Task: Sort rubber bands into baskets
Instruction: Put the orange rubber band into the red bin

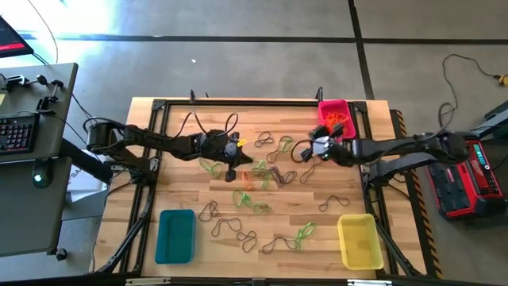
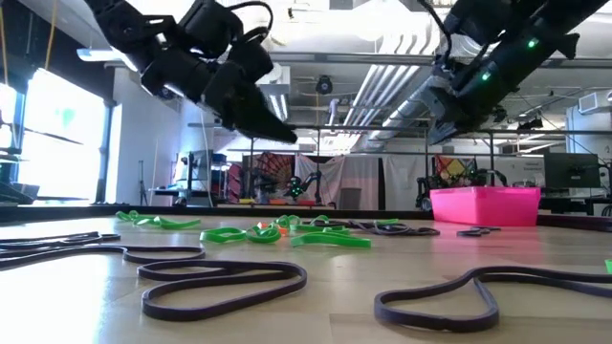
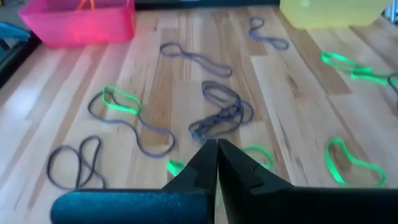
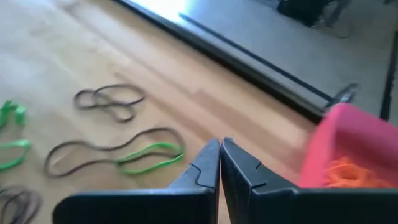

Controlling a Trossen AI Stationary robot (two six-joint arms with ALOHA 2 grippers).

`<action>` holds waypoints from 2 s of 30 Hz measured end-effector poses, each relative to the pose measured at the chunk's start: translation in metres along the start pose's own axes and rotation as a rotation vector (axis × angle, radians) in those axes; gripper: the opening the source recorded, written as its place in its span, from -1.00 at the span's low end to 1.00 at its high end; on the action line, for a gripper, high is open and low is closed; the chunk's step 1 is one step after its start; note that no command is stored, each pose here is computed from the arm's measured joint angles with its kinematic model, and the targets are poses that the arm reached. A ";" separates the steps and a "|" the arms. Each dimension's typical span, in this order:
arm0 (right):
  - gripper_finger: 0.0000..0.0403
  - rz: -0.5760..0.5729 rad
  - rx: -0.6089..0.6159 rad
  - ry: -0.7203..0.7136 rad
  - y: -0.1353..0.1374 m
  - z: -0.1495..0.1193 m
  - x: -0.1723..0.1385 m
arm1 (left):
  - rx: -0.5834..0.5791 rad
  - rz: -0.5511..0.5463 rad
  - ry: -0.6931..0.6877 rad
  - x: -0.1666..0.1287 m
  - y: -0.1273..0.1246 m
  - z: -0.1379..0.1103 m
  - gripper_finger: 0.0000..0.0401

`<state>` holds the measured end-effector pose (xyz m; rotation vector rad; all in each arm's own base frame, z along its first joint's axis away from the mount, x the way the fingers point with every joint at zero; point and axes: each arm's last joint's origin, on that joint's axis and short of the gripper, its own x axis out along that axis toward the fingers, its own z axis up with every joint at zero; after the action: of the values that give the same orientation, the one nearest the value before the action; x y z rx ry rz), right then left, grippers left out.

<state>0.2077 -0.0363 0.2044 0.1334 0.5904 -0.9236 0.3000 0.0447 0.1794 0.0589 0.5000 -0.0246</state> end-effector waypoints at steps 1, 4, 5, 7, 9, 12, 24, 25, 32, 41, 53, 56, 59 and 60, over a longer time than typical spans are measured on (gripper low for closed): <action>-0.98 0.015 -0.010 0.008 0.005 -0.002 0.002 | 0.001 -0.001 0.010 0.000 0.000 -0.001 -0.99; -0.98 0.081 -0.028 0.039 0.020 -0.009 0.011 | 0.005 -0.005 0.029 0.000 -0.001 -0.003 -1.00; -0.98 0.107 -0.029 0.053 0.025 -0.011 0.015 | 0.004 -0.005 0.034 0.000 -0.001 -0.003 -0.99; -0.98 0.163 -0.023 0.075 0.033 -0.015 0.023 | 0.006 -0.004 0.039 0.000 -0.001 -0.004 -0.97; -0.98 0.200 -0.017 0.086 0.040 -0.018 0.031 | 0.018 -0.003 0.042 0.000 -0.001 -0.004 -0.93; -0.99 0.209 -0.014 0.067 0.048 -0.021 0.039 | 0.019 -0.002 0.039 0.000 -0.001 -0.004 -0.84; -1.00 0.285 -0.083 -0.054 0.074 -0.026 0.050 | -0.006 -0.016 0.049 0.001 -0.005 -0.004 -0.53; -1.00 0.285 -0.084 -0.052 0.075 -0.027 0.051 | -0.004 -0.022 0.054 0.001 -0.007 -0.004 -0.50; -1.00 0.280 -0.054 -0.034 0.080 -0.035 0.060 | -0.017 -0.041 0.060 0.002 -0.015 -0.004 -0.41; -1.00 0.299 -0.040 -0.060 0.087 -0.038 0.065 | -0.069 -0.037 0.073 0.016 -0.016 -0.014 -0.48; -1.00 0.311 0.042 -0.041 0.083 -0.036 0.069 | -0.085 -0.069 0.121 0.021 -0.025 -0.018 -0.64; -1.00 0.312 0.036 -0.043 0.083 -0.036 0.069 | -0.072 -0.089 0.123 0.021 -0.033 -0.017 -0.62; -1.00 0.322 0.031 -0.061 0.084 -0.034 0.069 | -0.062 -0.105 0.123 0.021 -0.038 -0.016 -0.55; -1.00 0.325 0.035 -0.066 0.084 -0.034 0.069 | -0.061 -0.107 0.123 0.021 -0.039 -0.016 -0.52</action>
<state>0.2911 -0.0220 0.1279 0.2226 0.4739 -0.6205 0.3093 0.0064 0.1530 -0.0259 0.6264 -0.1108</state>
